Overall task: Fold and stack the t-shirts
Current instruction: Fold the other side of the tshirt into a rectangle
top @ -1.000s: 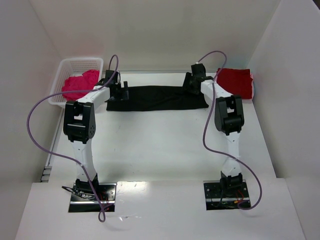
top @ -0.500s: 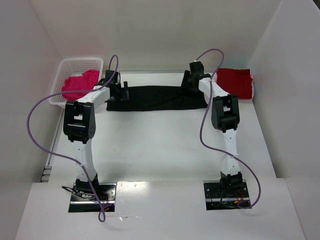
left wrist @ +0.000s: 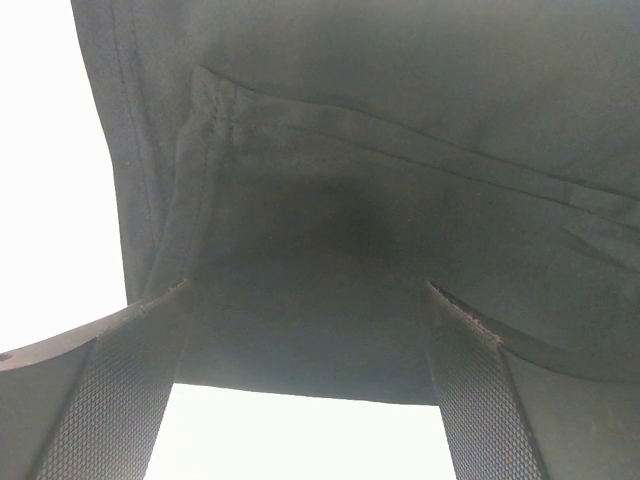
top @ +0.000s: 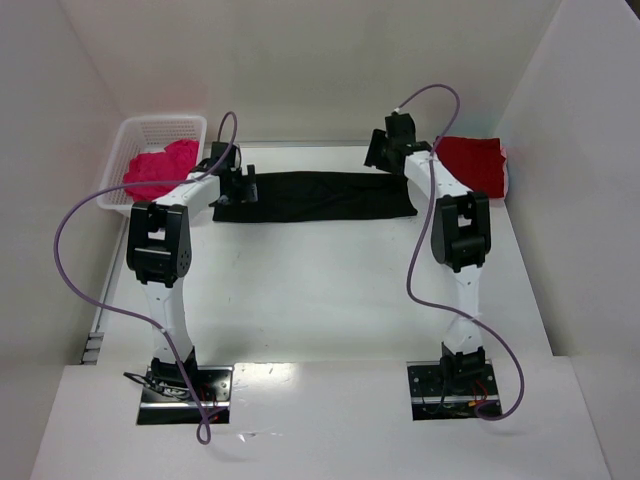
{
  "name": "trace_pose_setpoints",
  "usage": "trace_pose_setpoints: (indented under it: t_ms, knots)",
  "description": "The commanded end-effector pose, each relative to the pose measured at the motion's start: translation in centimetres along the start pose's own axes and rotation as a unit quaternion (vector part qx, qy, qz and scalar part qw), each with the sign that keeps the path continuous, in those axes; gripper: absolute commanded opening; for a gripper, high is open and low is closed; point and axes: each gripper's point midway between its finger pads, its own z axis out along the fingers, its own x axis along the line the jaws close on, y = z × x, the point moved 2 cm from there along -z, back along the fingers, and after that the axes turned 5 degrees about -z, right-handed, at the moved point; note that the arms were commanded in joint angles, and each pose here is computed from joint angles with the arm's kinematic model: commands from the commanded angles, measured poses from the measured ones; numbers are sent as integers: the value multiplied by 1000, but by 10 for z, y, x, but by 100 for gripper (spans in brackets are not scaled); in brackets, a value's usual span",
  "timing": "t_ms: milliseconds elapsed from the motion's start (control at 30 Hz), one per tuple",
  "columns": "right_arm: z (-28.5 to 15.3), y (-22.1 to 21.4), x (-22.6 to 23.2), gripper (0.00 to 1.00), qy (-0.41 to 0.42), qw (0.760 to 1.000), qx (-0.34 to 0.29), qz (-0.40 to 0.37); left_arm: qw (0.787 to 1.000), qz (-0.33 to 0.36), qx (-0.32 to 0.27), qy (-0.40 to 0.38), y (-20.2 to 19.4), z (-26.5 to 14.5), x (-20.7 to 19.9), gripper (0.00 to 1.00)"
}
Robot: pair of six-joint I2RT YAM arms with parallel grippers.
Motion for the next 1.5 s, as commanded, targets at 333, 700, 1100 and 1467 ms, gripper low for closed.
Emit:
trace_pose_setpoints:
  t_ms: [333, 700, 1100, 1467]
  knots:
    - [16, -45, -24, 66, -48, 998, 37, -22, 999, 0, -18, -29, 7, -16, -10, 100]
    - [34, -32, -22, 66, -53, 998, 23, -31, 1000, 5, -11, -20, 1, -13, -11, 100]
    - [49, -26, -9, 65, -23, 1000, 16, -8, 1000, 5, -7, -19, -1, -9, -10, 100]
    - [50, 18, 36, 65, 66, 996, -46, 48, 999, 10, 2, -31, -6, -6, -13, 100]
